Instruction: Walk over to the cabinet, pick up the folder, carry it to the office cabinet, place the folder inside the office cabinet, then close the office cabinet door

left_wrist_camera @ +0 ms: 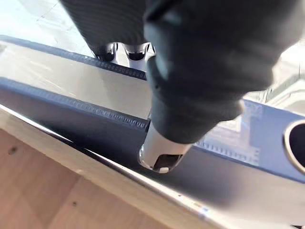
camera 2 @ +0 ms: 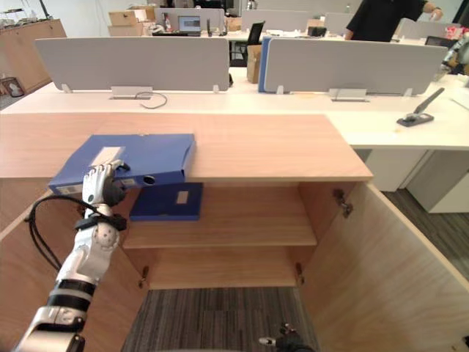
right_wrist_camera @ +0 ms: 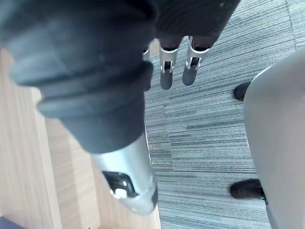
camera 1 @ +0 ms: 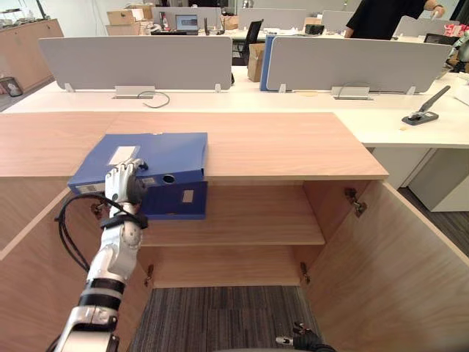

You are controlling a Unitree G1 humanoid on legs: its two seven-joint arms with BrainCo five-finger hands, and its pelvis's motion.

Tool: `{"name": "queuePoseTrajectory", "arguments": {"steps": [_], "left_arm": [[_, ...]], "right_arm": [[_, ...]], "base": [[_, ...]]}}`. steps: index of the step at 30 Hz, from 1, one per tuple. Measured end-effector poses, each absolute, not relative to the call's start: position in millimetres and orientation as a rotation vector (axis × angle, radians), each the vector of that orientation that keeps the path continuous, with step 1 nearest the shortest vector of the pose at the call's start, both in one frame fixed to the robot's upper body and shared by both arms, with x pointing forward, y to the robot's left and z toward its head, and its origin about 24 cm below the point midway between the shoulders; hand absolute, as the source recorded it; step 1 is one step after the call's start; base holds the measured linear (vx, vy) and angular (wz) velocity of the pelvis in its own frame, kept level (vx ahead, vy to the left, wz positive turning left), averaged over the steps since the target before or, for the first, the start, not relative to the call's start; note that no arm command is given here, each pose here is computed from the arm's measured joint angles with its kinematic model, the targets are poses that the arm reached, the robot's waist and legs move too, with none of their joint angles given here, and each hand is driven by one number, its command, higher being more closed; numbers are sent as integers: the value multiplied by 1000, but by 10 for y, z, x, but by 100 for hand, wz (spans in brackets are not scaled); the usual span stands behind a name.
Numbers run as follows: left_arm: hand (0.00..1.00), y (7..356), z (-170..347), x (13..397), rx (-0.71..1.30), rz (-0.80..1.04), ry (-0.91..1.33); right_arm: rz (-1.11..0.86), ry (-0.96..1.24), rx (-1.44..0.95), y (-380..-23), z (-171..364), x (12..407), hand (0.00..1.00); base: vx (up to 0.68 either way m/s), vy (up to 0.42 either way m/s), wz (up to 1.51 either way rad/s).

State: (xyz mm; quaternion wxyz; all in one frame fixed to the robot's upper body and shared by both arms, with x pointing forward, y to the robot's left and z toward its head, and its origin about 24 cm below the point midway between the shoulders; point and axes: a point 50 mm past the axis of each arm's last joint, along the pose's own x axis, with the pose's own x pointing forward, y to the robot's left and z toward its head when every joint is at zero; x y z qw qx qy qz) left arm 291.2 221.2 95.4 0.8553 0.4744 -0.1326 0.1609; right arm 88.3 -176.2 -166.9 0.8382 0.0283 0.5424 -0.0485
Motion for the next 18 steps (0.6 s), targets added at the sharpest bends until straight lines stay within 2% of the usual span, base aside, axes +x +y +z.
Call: {"name": "queuePoseTrajectory", "arguments": {"steps": [2, 4, 5, 6, 7, 8, 11, 13, 18], "left_arm": [[100, 2029, 1057, 2787, 833, 264, -361], [100, 1764, 1202, 2644, 470, 89, -446], [100, 1686, 1220, 2603, 381, 41, -459], [100, 1542, 1222, 2516, 174, -67, -460], [100, 1474, 1204, 2469, 77, -114, -448], [100, 1327, 1089, 2376, -114, -211, -379], [100, 1221, 801, 2249, -284, -302, -204], [100, 1237, 762, 2227, -338, -300, -177], [100, 1561, 789, 2251, -490, -146, -193]], "right_arm": [[-101, 1150, 63, -1766, -1670, 879, 0], [-95, 1162, 66, -1777, -1677, 861, 0], [-94, 1166, 66, -1779, -1678, 856, 0], [-93, 1175, 68, -1780, -1682, 847, 0], [-92, 1177, 68, -1780, -1683, 847, 0], [-89, 1180, 70, -1778, -1684, 852, 0], [-83, 1176, 72, -1771, -1681, 877, 0], [-83, 1176, 72, -1772, -1681, 881, 0], [-81, 1182, 71, -1769, -1685, 881, 0]], "base": [[-5, 8, 10], [-19, 8, 19], [-30, 9, 13], [-25, 6, 5], [-34, 6, 3], [0, 0, 0], [-38, 1, 0], [0, 0, 0], [17, -8, 8]]}}
